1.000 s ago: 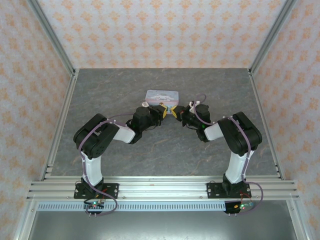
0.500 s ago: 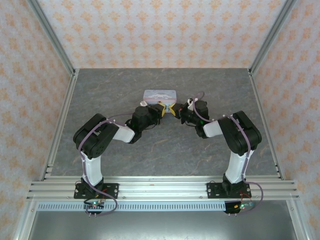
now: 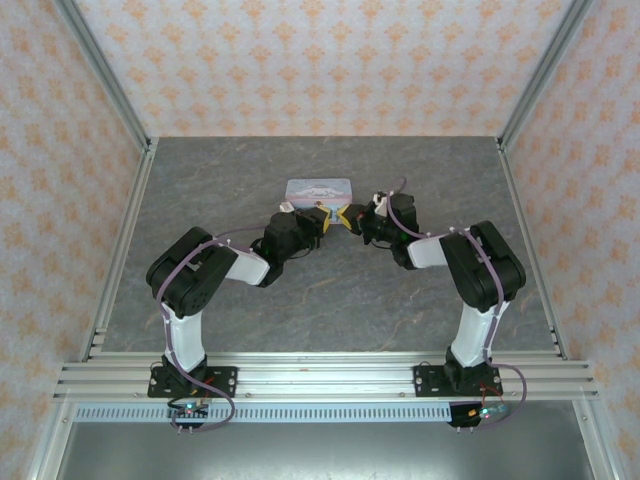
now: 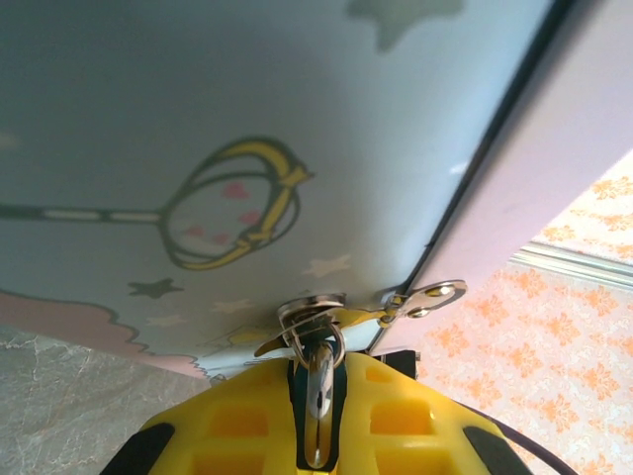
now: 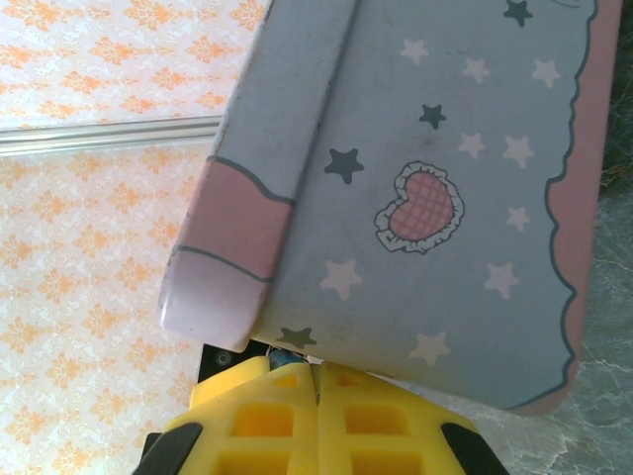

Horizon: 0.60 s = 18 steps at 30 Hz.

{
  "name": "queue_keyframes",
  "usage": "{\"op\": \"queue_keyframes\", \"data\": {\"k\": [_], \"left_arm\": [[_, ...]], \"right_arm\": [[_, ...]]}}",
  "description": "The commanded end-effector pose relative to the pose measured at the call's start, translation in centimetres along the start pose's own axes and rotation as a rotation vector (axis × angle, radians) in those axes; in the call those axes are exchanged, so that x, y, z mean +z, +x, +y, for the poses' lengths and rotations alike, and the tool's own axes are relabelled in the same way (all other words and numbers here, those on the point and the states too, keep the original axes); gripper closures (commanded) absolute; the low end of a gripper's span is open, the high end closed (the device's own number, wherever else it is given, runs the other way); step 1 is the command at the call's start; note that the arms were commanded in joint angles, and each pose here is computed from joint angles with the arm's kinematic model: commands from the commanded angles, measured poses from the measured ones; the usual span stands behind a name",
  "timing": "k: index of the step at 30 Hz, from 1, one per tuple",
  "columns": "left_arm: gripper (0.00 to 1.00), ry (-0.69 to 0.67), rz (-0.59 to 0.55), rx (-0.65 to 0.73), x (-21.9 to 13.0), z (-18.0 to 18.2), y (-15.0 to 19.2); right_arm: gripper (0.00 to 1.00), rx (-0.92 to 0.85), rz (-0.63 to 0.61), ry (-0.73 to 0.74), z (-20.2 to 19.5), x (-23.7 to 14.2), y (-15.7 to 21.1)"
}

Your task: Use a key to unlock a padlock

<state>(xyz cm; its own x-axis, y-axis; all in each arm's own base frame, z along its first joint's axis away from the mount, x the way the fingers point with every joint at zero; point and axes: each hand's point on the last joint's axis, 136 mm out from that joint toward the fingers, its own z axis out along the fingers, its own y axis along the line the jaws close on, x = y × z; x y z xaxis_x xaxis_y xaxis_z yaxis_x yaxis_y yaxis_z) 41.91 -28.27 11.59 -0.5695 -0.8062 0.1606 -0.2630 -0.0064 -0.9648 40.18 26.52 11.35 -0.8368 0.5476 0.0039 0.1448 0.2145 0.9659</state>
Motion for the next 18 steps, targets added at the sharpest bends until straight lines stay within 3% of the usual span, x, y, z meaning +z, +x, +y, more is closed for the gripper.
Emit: {"op": "queue_keyframes", "data": {"k": [1,9,18], "left_arm": [[1.0,0.18,0.414,0.088,-1.9,-5.8,10.5],[1.0,0.195,0.383,0.074,-1.8,-6.3,10.0],[1.0,0.186,0.387,0.075,-1.6,-6.1,10.1]], "right_arm": [[1.0,-0.065,0.062,-0.065,2.3,1.4,1.1],[1.0,0.031,0.053,-0.117,2.2,1.4,3.0],[1.0,-0.003,0.045,-0.083,2.1,1.3,3.9]]}}
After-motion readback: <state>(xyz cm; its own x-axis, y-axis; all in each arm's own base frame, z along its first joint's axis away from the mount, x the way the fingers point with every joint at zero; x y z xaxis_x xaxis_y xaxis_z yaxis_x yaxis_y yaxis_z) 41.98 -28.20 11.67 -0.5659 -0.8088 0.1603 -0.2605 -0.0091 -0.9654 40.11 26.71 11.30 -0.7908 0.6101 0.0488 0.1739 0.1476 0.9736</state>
